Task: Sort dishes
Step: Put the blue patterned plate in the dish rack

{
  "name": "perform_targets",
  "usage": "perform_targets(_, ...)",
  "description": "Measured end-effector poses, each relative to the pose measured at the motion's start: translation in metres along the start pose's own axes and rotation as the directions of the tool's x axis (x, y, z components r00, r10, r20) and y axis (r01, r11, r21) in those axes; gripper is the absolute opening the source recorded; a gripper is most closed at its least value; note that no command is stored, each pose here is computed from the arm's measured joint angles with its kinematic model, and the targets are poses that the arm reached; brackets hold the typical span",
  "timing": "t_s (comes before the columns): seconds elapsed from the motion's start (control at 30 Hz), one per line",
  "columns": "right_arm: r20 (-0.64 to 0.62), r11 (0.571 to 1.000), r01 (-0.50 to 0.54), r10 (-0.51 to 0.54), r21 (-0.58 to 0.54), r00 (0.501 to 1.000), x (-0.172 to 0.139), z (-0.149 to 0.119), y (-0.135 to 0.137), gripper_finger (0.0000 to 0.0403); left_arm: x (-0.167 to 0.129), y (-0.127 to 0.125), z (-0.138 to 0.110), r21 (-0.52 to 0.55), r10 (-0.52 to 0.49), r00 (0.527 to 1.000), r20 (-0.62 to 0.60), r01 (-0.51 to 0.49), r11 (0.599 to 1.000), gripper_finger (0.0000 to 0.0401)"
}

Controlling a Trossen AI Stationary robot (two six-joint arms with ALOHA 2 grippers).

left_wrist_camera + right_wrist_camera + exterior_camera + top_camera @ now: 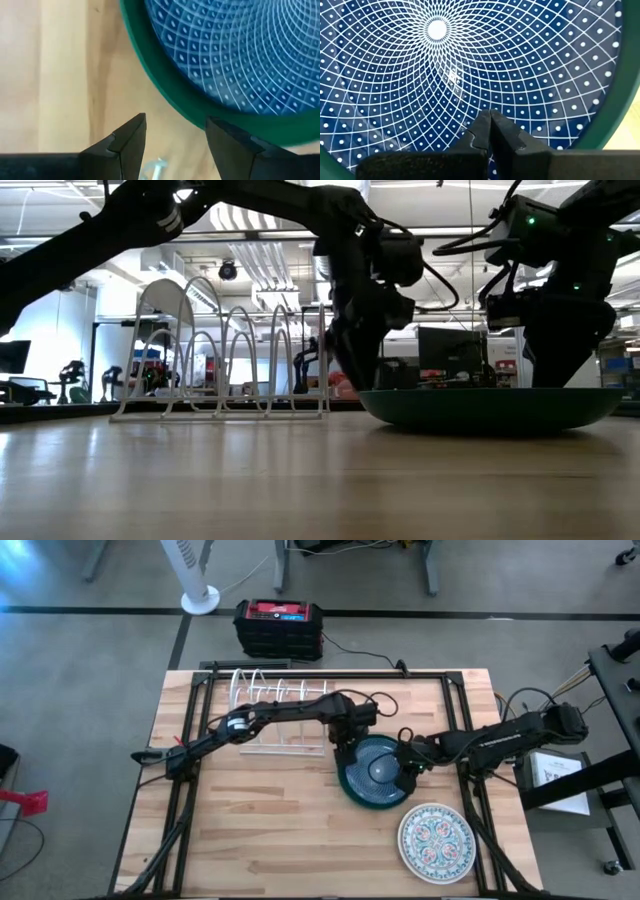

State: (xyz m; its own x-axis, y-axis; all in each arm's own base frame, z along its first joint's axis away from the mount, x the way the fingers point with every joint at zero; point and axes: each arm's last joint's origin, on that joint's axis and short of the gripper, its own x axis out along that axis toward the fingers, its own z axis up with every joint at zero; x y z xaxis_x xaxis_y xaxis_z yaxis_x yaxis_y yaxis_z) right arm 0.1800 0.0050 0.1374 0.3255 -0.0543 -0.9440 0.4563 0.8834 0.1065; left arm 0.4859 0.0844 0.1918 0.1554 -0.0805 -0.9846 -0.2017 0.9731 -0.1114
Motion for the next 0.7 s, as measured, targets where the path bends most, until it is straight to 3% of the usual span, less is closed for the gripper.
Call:
perform_targets(0.13,-0.012,1.0,0.007,-0.007,0.012,1.0,0.002,0.0,0.0,0.0,0.0,-0.002,-0.002,-0.04,-0.033,0.999,-0.026,0.032,0.999,0.0191)
perform_targets(0.33,-0.018,1.0,0.014,-0.014,0.014,1.0,0.005,0.0,0.0,0.0,-0.001,-0.006,0.0,-0.105,-0.165,0.986,-0.003,0.164,0.981,0.0191)
perform_targets(0.57,0.005,1.0,0.016,-0.017,0.02,1.0,0.005,0.002,0.001,0.0,0.0,-0.009,0.006,-0.174,-0.16,0.985,0.059,0.168,0.97,0.0191)
perform_targets(0.7,0.007,1.0,0.017,-0.017,0.02,1.0,0.006,0.002,0.001,0.0,0.004,-0.011,0.005,-0.206,-0.035,0.998,0.047,0.044,0.978,0.0191)
